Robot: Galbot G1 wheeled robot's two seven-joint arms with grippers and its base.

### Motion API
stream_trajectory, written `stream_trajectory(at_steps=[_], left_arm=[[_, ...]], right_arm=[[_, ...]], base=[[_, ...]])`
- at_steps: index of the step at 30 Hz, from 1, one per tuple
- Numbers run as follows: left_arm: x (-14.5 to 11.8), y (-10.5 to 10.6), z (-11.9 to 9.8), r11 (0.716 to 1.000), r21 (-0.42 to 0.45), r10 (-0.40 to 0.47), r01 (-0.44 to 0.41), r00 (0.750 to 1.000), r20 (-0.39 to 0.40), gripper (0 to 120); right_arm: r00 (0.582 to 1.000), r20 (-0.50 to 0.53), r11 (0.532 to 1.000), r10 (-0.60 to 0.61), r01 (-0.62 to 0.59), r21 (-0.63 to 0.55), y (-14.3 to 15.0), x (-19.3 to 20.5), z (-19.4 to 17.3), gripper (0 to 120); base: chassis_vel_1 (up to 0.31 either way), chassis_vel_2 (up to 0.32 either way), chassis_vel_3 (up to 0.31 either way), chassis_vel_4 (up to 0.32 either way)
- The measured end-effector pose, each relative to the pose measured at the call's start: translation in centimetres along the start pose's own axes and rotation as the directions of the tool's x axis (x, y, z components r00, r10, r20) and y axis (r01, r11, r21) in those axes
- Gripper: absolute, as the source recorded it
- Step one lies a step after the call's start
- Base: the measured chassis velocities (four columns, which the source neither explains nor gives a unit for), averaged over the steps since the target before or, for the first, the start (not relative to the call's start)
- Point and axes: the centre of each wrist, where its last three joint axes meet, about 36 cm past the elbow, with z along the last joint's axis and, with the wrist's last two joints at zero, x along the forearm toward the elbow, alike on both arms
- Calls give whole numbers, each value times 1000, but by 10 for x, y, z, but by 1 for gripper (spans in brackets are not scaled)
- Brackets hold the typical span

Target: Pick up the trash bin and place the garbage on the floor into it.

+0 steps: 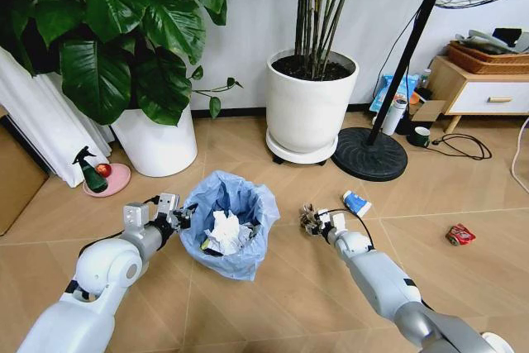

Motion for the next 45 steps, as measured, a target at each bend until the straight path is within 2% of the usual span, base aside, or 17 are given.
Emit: stream_trajectory(at_steps=[2, 4, 7, 14, 25, 35, 41, 44, 45], left_arm=[[0, 0, 0, 1000, -1, 0, 0, 1000, 0, 0], [0, 0, 0, 1000, -1, -1, 1, 1000, -1, 0], [0, 1, 0, 1000, 0, -6, 6, 1000, -1, 0], [1, 9, -1, 1000, 7, -21, 21, 1000, -5, 0], [4, 19, -5, 999, 1, -34, 34, 999, -9, 0], [6, 18, -3, 999, 5, -32, 32, 999, -10, 0], [6, 18, -3, 999, 5, -32, 32, 999, -8, 0], [6, 17, -2, 999, 4, -33, 34, 999, -11, 0], [6, 17, -2, 999, 4, -33, 34, 999, -11, 0]], right_arm=[[1000, -1, 1000, 1, -1, -2, 0, 0, 0, 33], [1000, -2, 1000, 2, -2, -5, 0, 0, 1, 30], [1000, -3, 1000, 7, -7, -15, -1, 1, 4, 14], [1000, 10, 1000, 11, -11, -26, -4, 7, 5, 0], [999, 43, 998, 12, -10, -58, -3, 13, -1, 0], [992, 126, 996, 16, -5, -91, -3, 27, -29, 0], [973, 232, 996, 13, 8, -89, -12, 43, -68, 0], [948, 319, 996, -18, 46, -80, -12, 64, -104, 0], [948, 319, 996, -18, 46, -80, -12, 64, -104, 0]], base=[[0, 0, 0, 0], [0, 0, 0, 0], [0, 0, 0, 0], [0, 0, 0, 0], [0, 0, 0, 0], [0, 0, 0, 0], [0, 0, 0, 0], [0, 0, 0, 0], [0, 0, 0, 0]])
